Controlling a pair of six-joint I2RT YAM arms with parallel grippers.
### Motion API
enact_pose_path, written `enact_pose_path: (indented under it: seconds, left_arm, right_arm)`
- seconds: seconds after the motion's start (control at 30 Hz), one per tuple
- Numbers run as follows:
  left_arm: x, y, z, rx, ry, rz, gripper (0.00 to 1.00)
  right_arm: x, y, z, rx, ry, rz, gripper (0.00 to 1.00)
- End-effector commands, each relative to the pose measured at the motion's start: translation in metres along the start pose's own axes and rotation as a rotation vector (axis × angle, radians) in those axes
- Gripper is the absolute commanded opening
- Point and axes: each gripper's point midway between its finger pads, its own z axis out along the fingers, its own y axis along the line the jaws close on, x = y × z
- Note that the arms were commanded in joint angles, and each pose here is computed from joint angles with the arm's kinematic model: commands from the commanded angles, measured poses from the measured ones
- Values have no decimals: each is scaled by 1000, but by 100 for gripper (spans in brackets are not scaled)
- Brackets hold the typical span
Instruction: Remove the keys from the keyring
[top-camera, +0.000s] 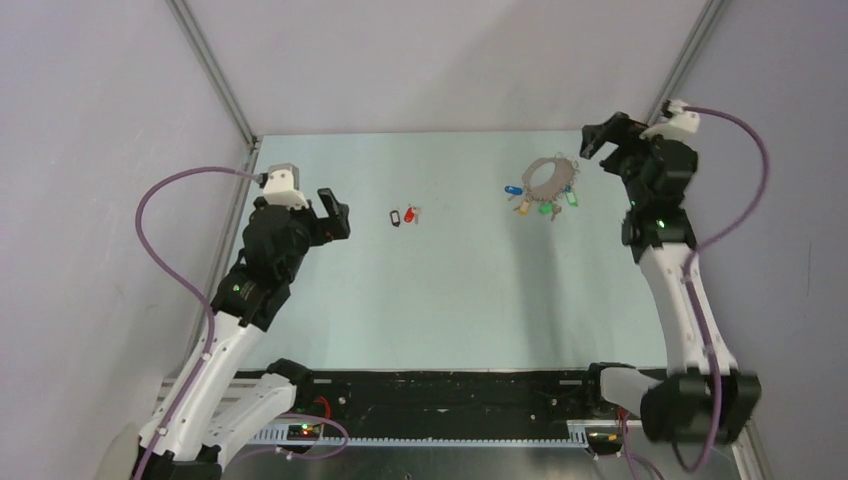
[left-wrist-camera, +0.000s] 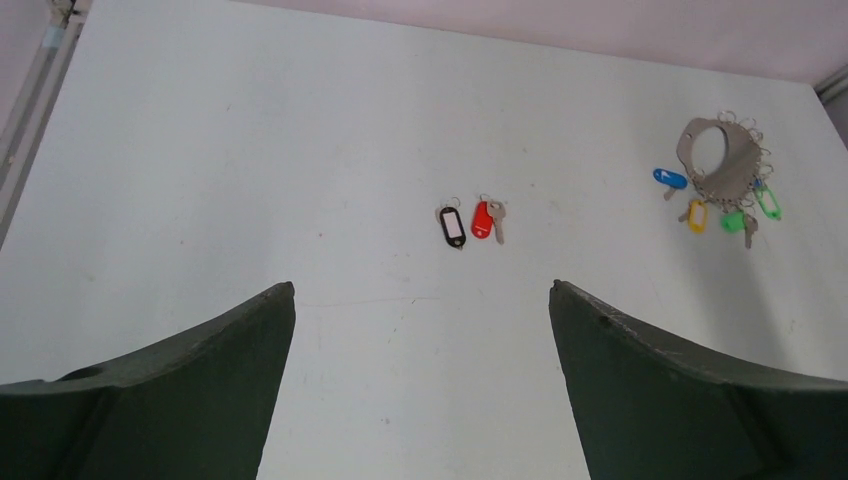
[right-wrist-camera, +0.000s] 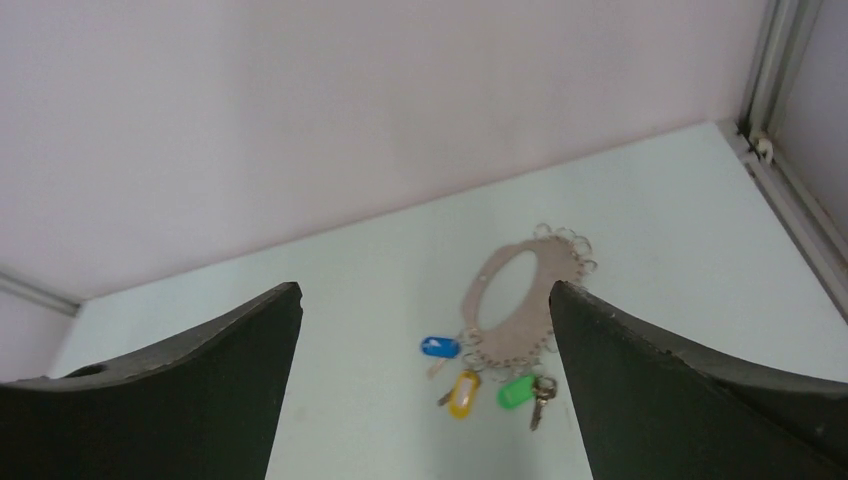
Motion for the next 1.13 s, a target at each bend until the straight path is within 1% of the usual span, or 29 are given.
enact_pose_path:
  seconds: [0.0, 0.1, 0.2, 0.23, 0.27, 0.3, 0.33, 0.4, 0.47, 0.7, 0.9, 1.1]
  left_arm:
    - [-13, 15, -10, -75, -85, -67, 100]
    - [-26, 35, -20, -185, -158, -124, 100]
    - [-33, 48, -30, -244, -209, -148, 100]
    - [-34, 53, -32, -271, -221, -151, 100]
    - [-36, 55, -36, -278, -234, -155, 100]
    - [-37, 58, -38, -290, -244, -156, 100]
    - [-38, 59, -39, -294, -249, -152, 100]
    - [-39, 60, -40, -298, -254, -148, 100]
    - [-40, 62, -41, -308, -260, -148, 100]
    - [-40, 69, -42, -343, -270, -134, 100]
    - [-38, 68, -40, -343, -262, -128, 100]
    - [-38, 68, -39, -339, -260, -125, 100]
  right_arm:
    - [-10, 4, -67, 8, 15, 50, 99]
    - [-2, -22, -98, 113, -56, 116, 99]
    - [4, -47, -123, 213, -65, 162, 99]
    - [2, -51, -134, 231, -90, 176, 99]
    - [6, -58, -140, 265, -94, 179, 99]
    - [-2, -58, -151, 269, -135, 181, 99]
    - [1, -65, -156, 297, -150, 182, 99]
    - [-8, -67, -172, 310, -216, 184, 99]
    - [-12, -67, -180, 316, -247, 180, 99]
    - [-22, -60, -184, 280, -287, 203, 99]
    - [-18, -57, -179, 261, -267, 230, 99]
    - [-16, -59, -180, 276, -265, 237, 99]
